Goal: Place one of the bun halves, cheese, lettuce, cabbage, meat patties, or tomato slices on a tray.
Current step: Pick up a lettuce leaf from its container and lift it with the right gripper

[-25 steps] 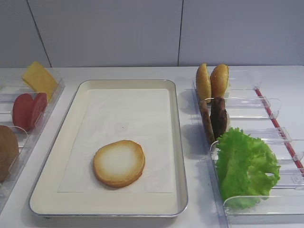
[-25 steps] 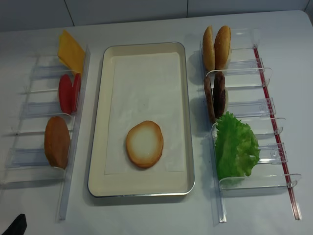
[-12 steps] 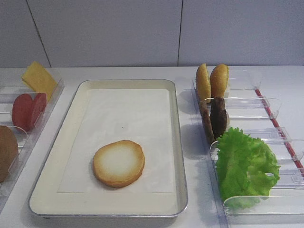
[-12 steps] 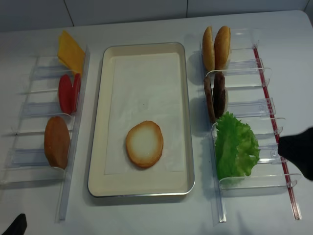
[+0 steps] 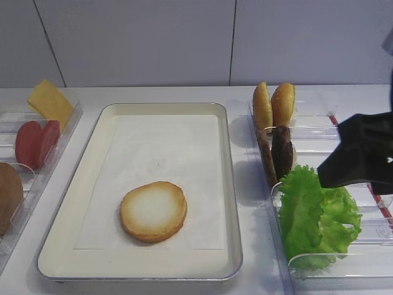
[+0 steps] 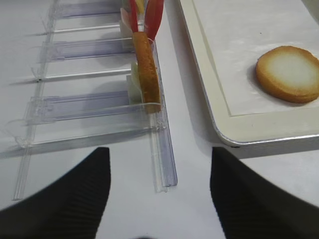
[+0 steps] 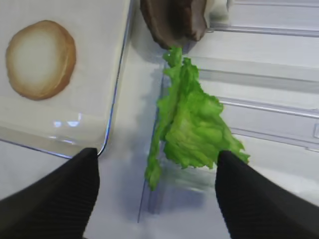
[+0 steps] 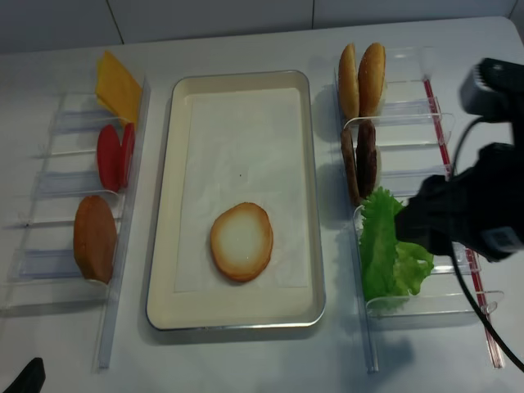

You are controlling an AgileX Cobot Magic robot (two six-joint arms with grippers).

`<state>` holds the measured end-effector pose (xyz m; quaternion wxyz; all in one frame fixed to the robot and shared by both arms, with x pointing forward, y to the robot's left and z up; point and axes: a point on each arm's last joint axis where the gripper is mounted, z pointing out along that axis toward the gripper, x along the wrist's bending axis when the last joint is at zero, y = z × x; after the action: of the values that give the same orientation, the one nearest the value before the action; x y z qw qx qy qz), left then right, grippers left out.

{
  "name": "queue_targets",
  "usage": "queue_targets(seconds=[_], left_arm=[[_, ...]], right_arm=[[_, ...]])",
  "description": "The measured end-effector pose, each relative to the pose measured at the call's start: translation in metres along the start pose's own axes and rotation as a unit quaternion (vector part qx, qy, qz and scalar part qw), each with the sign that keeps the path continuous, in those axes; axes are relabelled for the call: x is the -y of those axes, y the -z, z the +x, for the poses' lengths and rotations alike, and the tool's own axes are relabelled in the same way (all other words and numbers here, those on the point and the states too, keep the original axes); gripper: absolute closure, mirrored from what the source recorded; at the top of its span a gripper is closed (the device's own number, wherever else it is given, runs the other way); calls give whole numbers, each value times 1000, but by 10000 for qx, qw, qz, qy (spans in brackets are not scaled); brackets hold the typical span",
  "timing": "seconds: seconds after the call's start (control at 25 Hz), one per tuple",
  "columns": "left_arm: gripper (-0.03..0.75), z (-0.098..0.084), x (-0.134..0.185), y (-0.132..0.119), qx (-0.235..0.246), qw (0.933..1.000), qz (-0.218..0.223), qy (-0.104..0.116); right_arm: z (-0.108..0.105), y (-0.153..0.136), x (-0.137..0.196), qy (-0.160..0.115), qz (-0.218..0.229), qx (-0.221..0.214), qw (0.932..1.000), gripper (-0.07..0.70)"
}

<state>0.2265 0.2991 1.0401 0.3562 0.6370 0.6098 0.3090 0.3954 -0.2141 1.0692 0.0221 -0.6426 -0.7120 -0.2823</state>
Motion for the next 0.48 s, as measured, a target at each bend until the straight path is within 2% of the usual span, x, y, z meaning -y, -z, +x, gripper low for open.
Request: queue_targets(seconds=[0.16, 0.28, 0.48], left_arm=[[302, 0, 0, 0, 0, 10000, 0, 0], [302, 0, 0, 0, 0, 10000, 0, 0], [302, 0, 0, 0, 0, 10000, 0, 0]], right_arm=[[4, -25, -16, -93, 335, 405, 9986, 131], [13, -40, -24, -32, 527, 357, 9980, 131], [25, -49, -28, 88, 580, 275, 9979, 131]])
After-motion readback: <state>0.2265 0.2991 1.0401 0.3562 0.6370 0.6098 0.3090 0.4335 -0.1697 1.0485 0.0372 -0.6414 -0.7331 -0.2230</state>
